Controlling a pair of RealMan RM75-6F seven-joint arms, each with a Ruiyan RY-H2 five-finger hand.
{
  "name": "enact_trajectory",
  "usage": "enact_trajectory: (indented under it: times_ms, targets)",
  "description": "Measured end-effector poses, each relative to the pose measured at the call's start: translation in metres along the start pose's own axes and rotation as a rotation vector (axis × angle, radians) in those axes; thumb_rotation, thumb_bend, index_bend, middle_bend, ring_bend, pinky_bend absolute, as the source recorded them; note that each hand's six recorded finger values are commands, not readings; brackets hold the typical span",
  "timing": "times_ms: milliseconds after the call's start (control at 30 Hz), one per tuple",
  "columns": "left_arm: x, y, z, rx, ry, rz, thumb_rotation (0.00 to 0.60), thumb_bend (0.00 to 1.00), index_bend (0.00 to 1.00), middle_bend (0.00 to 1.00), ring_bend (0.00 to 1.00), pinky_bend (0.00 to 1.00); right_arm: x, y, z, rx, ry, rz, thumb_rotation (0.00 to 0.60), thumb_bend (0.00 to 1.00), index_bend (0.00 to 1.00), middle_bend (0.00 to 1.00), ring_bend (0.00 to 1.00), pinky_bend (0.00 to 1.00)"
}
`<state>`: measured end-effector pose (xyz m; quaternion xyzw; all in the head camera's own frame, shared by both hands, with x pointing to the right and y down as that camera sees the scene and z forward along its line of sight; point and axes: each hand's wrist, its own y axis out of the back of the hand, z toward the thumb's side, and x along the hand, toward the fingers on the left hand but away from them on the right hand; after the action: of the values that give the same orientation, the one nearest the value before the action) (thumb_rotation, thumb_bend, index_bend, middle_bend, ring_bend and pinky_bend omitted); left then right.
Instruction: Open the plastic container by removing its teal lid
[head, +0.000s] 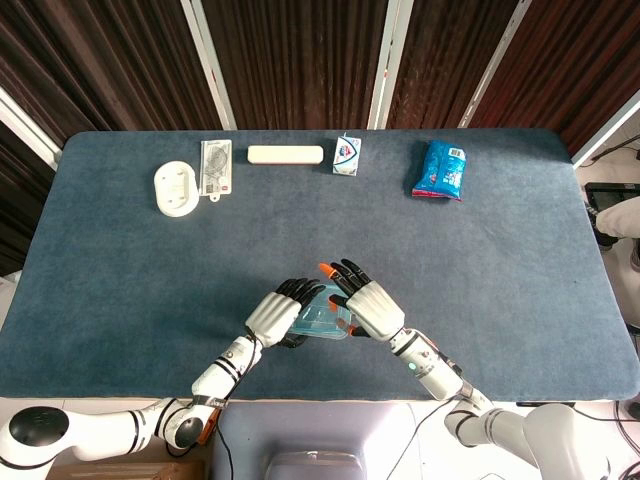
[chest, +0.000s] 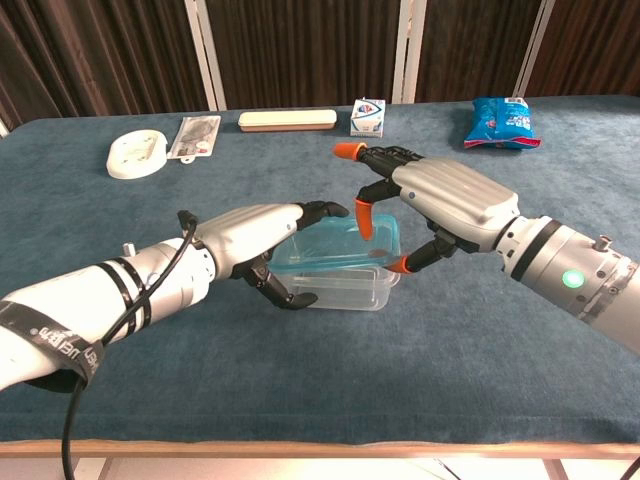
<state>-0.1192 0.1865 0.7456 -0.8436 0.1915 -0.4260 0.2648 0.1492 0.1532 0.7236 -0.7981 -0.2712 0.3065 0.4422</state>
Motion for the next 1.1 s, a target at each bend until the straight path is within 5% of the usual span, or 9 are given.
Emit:
enact_trajectory:
  times_ms: [1100]
  targets:
    - [-0.015, 0.023, -0.003, 0.023, -0.029, 0.133, 0.600, 0.31, 0.00, 0.00, 0.00, 0.02, 0.000, 0.004, 0.004, 0.009, 0.021, -0.037, 0.600, 0.56, 0.74, 0.13, 0.00, 0.00]
